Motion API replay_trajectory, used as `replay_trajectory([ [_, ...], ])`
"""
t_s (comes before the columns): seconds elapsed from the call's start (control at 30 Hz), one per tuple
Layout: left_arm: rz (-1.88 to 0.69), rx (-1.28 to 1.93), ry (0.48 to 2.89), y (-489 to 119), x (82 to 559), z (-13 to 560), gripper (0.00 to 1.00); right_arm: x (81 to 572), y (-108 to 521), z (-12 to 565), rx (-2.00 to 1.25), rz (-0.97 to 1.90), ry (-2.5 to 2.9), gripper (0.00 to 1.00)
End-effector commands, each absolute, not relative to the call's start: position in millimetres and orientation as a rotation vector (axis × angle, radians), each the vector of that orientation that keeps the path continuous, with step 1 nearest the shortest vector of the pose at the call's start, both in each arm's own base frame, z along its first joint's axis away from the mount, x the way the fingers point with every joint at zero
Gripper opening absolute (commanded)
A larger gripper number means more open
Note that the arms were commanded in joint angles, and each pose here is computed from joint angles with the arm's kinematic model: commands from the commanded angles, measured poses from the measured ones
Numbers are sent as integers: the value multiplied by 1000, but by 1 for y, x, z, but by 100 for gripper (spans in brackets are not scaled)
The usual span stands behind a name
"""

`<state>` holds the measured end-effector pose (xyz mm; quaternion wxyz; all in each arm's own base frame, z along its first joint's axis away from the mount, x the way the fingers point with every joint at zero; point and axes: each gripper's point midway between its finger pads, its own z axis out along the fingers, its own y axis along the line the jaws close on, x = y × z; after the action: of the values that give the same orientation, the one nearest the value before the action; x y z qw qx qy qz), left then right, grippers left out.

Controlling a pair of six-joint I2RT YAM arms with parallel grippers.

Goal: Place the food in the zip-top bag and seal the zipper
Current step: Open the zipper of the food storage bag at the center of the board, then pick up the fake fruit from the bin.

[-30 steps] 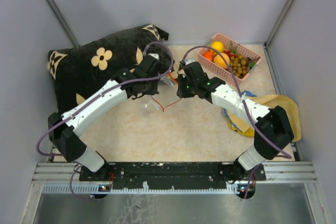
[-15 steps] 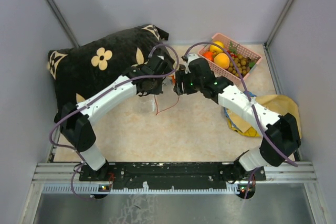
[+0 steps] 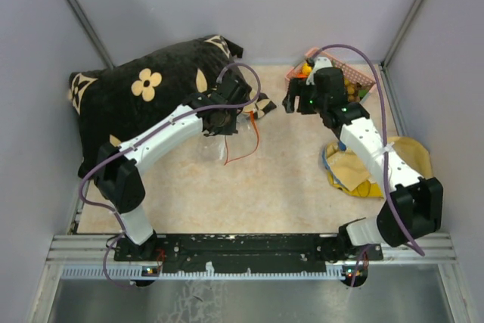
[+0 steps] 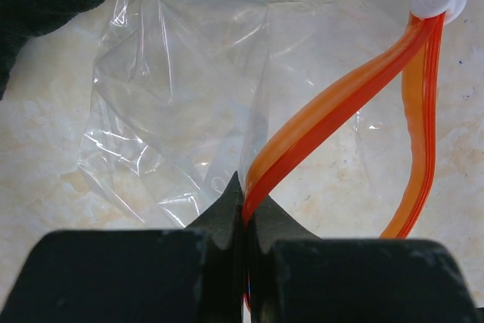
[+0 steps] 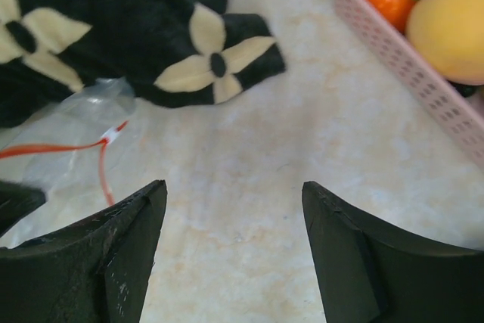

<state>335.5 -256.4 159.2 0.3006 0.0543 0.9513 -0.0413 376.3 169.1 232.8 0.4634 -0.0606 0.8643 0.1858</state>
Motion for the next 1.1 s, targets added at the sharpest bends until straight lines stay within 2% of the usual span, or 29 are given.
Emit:
replay_trajectory([
  [0.0,-127,122,2487,-255,340,177,0,418,136,258,-72,335,2001,73],
  [0.27,-158,150,2501,-259,337,174,0,480,83,242,46,113,1996,73],
  [0.4,-174,170,2508,-263,336,172,0,507,62,230,85,32,2013,83],
  [0.7,-180,185,2511,-264,336,172,0,556,41,195,133,-19,2067,87],
  [1.07,-190,179,2531,-264,333,171,0,573,37,145,156,-66,2163,87],
])
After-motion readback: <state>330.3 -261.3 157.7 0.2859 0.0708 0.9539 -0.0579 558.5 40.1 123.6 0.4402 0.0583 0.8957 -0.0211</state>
